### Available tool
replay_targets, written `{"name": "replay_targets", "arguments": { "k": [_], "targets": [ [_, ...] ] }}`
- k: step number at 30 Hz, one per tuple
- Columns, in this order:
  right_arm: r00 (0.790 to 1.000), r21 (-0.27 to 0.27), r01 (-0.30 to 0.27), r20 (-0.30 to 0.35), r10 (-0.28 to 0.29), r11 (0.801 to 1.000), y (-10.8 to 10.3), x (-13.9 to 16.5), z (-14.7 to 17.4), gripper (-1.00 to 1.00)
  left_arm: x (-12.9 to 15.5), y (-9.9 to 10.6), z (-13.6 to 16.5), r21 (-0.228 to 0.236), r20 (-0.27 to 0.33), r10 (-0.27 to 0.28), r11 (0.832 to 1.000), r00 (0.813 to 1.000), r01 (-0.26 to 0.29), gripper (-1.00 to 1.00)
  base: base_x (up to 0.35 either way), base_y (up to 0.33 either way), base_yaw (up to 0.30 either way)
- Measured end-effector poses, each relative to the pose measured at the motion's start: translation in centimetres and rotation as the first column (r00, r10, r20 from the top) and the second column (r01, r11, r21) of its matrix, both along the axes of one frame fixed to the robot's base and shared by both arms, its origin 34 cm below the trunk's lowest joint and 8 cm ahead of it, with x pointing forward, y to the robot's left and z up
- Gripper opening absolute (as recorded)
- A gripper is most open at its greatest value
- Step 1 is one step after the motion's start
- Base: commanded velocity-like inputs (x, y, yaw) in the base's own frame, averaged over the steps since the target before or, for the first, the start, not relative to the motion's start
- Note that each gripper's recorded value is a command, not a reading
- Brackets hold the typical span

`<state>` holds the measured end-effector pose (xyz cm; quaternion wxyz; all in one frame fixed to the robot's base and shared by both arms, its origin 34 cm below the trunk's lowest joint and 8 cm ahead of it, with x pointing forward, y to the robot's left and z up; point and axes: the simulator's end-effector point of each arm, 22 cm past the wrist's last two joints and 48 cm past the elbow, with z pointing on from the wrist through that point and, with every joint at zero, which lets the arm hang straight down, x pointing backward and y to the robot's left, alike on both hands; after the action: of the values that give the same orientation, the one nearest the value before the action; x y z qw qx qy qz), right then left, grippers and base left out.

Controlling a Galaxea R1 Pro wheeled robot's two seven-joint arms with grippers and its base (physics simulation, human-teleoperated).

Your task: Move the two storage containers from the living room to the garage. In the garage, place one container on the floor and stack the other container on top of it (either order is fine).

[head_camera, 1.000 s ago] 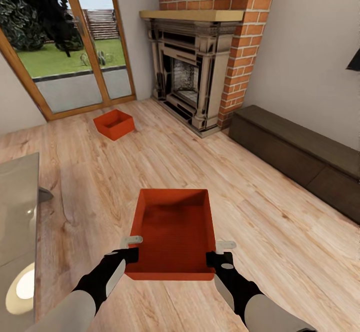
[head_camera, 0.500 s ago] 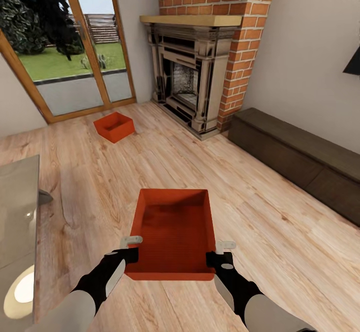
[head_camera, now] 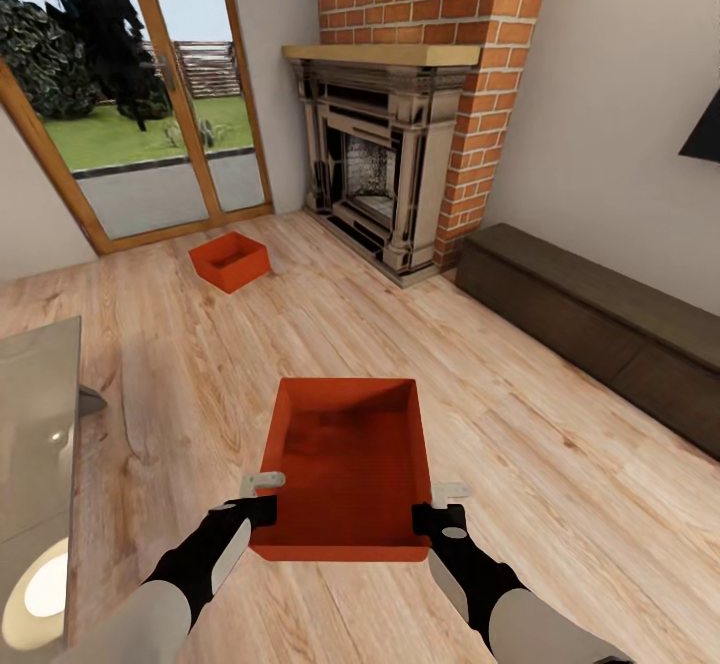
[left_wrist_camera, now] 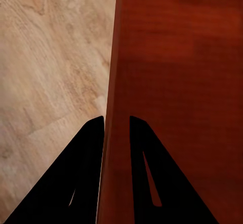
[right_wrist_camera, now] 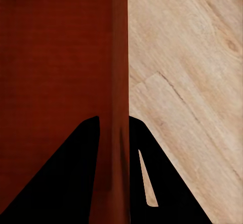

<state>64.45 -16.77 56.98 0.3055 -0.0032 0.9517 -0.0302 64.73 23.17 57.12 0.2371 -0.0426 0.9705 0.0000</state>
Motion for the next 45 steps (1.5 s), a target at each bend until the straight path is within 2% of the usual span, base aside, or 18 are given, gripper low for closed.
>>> {"name": "replay_targets", "arguments": {
  "k": [45],
  "targets": [
    [0.997, -0.001, 0.001, 0.071, -0.001, 1.000, 0.1, 2.0, 3.7, -1.00, 2.0, 0.1, 3.7, 0.000, 0.071, 0.000, 1.000, 0.997, 0.000, -1.00, 0.000, 0.000, 0.000]
  ]
}}
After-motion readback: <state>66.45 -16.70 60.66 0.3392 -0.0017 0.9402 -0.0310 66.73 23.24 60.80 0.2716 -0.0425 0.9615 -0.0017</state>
